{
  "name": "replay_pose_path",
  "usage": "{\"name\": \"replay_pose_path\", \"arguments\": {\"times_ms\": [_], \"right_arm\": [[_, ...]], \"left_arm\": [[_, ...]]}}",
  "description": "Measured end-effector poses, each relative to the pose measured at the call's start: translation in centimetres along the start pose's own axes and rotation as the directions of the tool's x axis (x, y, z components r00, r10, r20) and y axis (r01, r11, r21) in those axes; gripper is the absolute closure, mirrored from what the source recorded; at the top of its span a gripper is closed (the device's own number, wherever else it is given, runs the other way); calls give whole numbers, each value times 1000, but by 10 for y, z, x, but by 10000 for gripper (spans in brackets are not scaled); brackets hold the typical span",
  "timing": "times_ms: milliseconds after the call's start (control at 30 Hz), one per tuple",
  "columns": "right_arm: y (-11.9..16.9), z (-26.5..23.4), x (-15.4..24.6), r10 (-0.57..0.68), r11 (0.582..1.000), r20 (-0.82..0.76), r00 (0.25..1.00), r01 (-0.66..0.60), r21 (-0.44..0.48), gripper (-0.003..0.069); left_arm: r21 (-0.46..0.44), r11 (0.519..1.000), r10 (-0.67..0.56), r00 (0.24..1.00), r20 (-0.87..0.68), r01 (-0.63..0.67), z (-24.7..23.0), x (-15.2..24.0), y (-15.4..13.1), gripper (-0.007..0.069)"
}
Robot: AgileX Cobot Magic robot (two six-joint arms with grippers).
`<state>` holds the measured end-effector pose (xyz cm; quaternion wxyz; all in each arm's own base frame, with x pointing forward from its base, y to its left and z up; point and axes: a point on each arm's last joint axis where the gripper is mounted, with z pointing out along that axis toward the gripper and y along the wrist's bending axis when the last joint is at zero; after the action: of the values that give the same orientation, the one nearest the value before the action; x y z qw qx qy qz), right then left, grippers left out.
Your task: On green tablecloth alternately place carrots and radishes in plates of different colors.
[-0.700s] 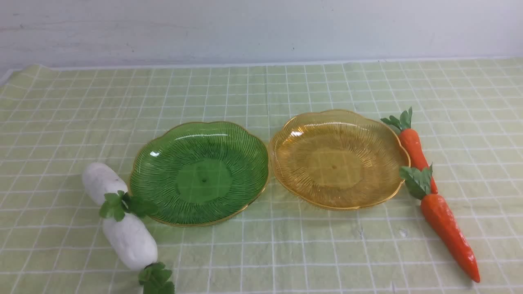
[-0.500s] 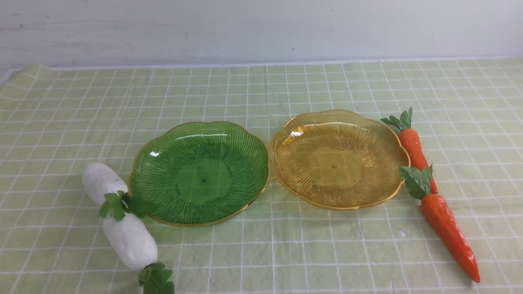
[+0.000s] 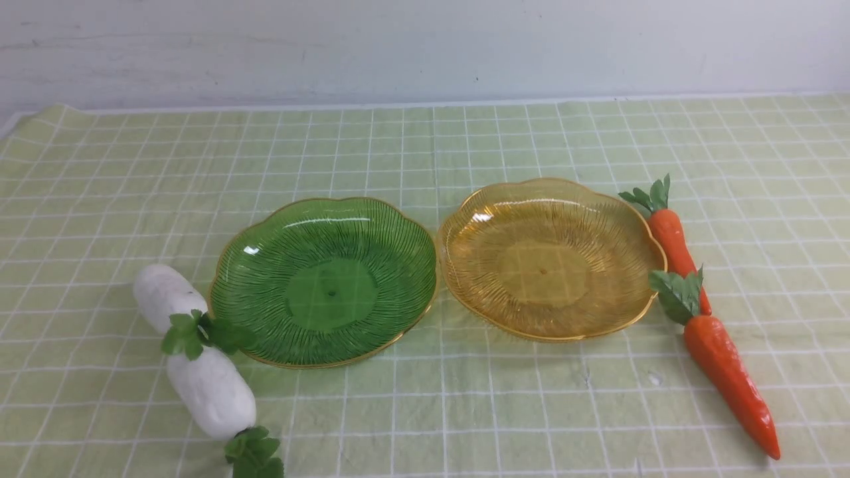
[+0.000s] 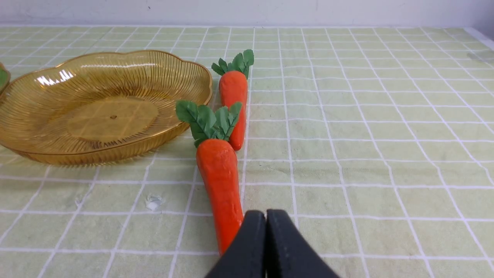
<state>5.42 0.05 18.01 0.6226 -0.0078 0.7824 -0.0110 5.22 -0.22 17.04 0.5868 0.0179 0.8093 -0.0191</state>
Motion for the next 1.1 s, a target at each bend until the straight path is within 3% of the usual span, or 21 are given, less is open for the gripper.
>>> {"name": "replay_pose_path", "arguments": {"times_ms": [700,800,867,933,1000,1033,1100], "right_arm": [[0,0,0,0,1000,5,1000,0,1,674],[0,0,-2,20,1000,29,999,-20,-2,674],[2,1,-2,133,991,44,990,-132,-25,674],[5,1,-3,338,939,39,940,-335,-73,674],[8,0,-5,519,850,20,855,-513,-118,674],[10,0,-6,600,793,8,800,-594,-140,674],[11,0,-8,701,703,-2,713,-691,-169,674]], "left_arm": [[1,1000,-4,1000,3,4,0,0,0,633],[26,995,-97,995,16,97,0,-2,-2,633],[72,960,-274,962,15,272,0,-3,-6,633],[110,898,-428,904,-5,426,-1,-4,-9,633],[150,810,-571,821,-25,567,-1,-6,-13,633],[173,743,-650,759,-42,646,-1,-7,-14,633],[197,673,-717,694,-60,712,-2,-9,-16,633]]}}
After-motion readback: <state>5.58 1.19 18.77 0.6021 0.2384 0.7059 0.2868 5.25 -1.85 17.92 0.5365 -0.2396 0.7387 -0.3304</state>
